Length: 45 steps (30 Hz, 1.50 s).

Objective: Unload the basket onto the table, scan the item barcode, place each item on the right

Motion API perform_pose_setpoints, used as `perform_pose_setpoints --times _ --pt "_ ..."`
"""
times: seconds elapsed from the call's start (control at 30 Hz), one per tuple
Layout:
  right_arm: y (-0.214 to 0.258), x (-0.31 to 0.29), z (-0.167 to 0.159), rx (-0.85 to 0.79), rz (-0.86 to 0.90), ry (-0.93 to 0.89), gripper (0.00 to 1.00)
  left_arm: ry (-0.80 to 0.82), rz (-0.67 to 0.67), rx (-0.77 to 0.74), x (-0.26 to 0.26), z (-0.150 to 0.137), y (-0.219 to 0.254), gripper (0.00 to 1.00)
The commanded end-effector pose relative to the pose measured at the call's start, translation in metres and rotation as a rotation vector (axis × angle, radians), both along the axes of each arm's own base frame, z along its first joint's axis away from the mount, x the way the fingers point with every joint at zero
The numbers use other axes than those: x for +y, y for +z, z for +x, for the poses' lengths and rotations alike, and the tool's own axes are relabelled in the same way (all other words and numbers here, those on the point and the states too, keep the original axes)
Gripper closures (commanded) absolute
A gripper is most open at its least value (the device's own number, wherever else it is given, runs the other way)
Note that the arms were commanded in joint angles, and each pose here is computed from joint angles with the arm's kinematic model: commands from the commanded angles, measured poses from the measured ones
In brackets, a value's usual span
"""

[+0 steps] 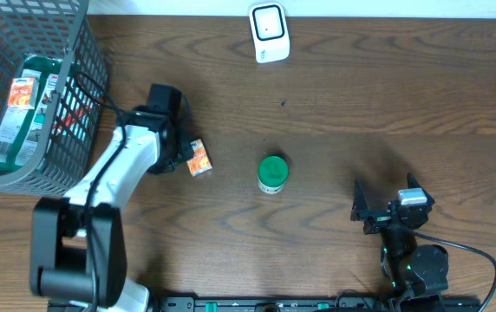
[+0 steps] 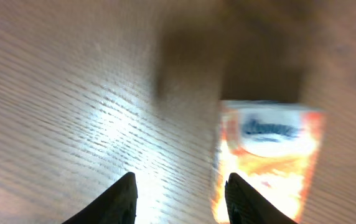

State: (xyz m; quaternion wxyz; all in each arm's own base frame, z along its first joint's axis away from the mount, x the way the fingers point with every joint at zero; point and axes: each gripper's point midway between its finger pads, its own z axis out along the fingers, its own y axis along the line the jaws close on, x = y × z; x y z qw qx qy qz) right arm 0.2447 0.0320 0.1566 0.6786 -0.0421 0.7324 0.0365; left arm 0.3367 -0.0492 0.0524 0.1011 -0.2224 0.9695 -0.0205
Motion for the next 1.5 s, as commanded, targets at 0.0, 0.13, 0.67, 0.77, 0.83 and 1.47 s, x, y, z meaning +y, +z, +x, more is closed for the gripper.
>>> perform_pose_setpoints --times 0.0,0.13,0.67,0.77,0.83,1.47 --pt "-0.001 -0.003 0.0 0.006 0.016 -0.015 0.01 -0.014 -0.006 -0.07 0.0 0.009 0.028 0.53" --pt "-0.001 -0.003 0.0 0.005 0.016 -0.015 0.01 -0.085 -0.101 -0.033 -0.018 0.003 0.022 0.51" --pt "-0.001 -0.003 0.0 0.006 0.016 -0.015 0.01 -0.075 -0.265 0.105 -0.023 -0.003 -0.021 0.48" --pt "-0.001 -0.003 0.0 0.005 0.016 -0.015 0.01 -0.109 -0.305 0.081 -0.028 0.0 -0.022 0.48" --pt "-0.001 -0.003 0.0 0.005 0.016 -0.015 0.01 -0.116 -0.335 0.085 -0.032 -0.003 -0.023 0.48" --pt "-0.001 -0.003 0.0 0.005 0.016 -0.015 0.01 -0.106 -0.326 0.062 -0.027 -0.007 -0.044 0.5"
